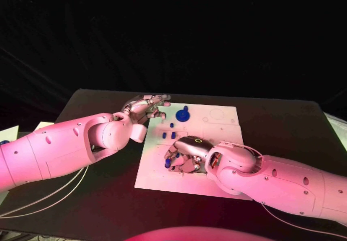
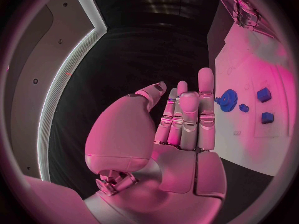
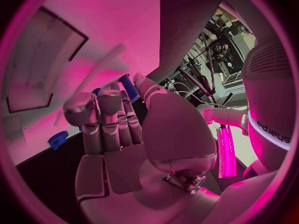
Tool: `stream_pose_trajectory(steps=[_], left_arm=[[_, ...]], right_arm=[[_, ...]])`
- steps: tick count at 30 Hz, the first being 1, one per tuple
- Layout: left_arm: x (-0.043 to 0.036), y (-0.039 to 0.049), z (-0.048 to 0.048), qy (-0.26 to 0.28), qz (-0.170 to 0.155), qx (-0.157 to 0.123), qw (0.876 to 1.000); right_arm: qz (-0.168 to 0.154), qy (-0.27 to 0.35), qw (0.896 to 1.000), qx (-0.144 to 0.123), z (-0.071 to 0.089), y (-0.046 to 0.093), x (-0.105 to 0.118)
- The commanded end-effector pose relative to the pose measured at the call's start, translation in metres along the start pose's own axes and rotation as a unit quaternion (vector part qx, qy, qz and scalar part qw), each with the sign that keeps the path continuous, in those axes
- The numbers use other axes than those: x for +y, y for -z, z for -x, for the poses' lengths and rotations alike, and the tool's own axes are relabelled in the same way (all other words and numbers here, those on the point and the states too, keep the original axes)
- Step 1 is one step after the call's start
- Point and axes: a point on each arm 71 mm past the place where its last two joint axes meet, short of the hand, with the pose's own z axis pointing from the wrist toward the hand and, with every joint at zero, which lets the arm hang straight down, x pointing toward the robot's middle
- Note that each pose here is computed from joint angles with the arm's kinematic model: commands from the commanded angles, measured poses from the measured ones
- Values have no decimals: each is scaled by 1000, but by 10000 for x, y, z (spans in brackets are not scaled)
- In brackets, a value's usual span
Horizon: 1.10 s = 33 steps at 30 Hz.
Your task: Assemble the parts on the task board
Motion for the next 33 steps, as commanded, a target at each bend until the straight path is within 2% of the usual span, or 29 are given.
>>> stream_pose_trajectory(steps=[1,7,13,17,21,22,25,33], left_arm=[[-4,-4,-25,2,-2,12,1000],[-5,-1,-9,1,-2,11,1000],[10,4,3,2,-1,9,1000],[44,13,21,3,3,7,1000],[81,20,35,4,5,5,1000],[96,22,37,4,6,4,1000],[133,23,37,6,9,4,1000],[214,21,39,8,12,0,1000]], right_arm=[[3,-2,999,-39,53,22,13],[8,-17,996,-90,143,136,11],[-12,-52,992,-110,307,360,-66],[-70,-98,988,-92,489,579,-254],[-129,-122,981,-79,631,833,-444],[-149,-126,978,-76,660,932,-505],[-191,-132,970,-68,671,1126,-631],[-269,-109,956,-42,625,1424,-797]])
